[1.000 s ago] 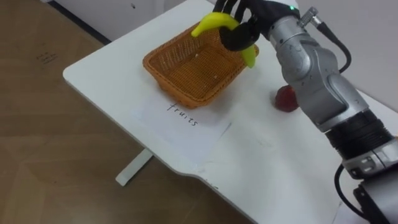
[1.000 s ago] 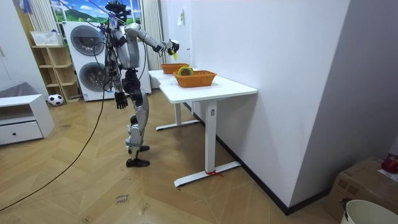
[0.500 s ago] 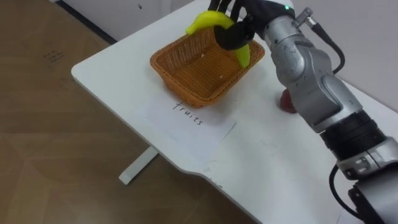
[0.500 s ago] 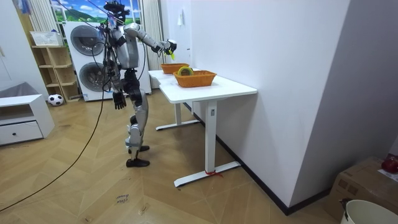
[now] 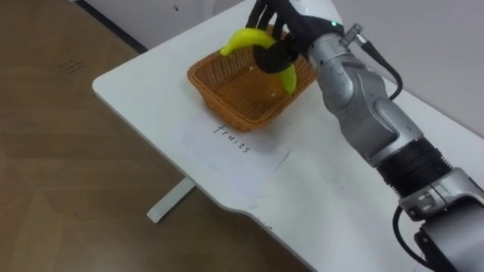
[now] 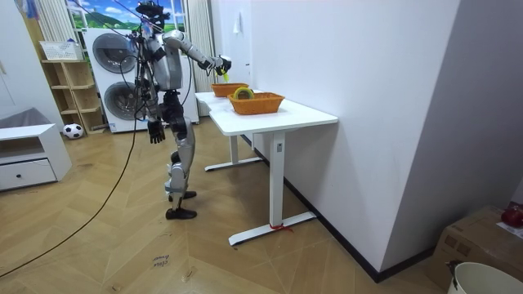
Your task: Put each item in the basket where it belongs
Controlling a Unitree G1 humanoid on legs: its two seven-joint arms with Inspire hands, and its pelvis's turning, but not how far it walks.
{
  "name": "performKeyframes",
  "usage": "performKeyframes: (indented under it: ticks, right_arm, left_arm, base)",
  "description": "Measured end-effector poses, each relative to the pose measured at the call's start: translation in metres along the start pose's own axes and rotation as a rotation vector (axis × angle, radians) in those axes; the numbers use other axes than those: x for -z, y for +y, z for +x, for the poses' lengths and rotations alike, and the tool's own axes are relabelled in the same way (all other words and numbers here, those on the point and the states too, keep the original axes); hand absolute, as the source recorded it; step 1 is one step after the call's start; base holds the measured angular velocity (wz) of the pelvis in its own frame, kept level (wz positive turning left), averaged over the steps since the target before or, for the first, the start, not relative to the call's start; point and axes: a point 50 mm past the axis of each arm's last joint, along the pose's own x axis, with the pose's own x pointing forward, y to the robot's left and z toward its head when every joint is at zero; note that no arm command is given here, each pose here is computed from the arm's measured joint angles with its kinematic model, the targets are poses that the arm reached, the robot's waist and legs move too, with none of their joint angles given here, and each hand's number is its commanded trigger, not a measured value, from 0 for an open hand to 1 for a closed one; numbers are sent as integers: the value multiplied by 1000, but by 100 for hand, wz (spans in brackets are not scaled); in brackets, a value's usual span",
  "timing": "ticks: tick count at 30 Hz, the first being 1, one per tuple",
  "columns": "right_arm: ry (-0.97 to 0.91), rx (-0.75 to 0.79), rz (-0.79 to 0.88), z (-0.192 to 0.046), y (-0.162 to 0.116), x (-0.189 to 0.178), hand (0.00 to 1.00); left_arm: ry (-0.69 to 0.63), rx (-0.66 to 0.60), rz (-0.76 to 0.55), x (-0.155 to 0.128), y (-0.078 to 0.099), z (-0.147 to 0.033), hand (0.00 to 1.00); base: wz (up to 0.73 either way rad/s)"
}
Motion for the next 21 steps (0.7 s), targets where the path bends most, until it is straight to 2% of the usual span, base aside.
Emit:
performKeyframes:
  ticks: [21]
  right_arm:
    - [36, -45, -10, 0, 14, 8, 0]
  left_arm:
    - [26, 5, 6, 6, 0, 1, 0]
  base:
    - [0]
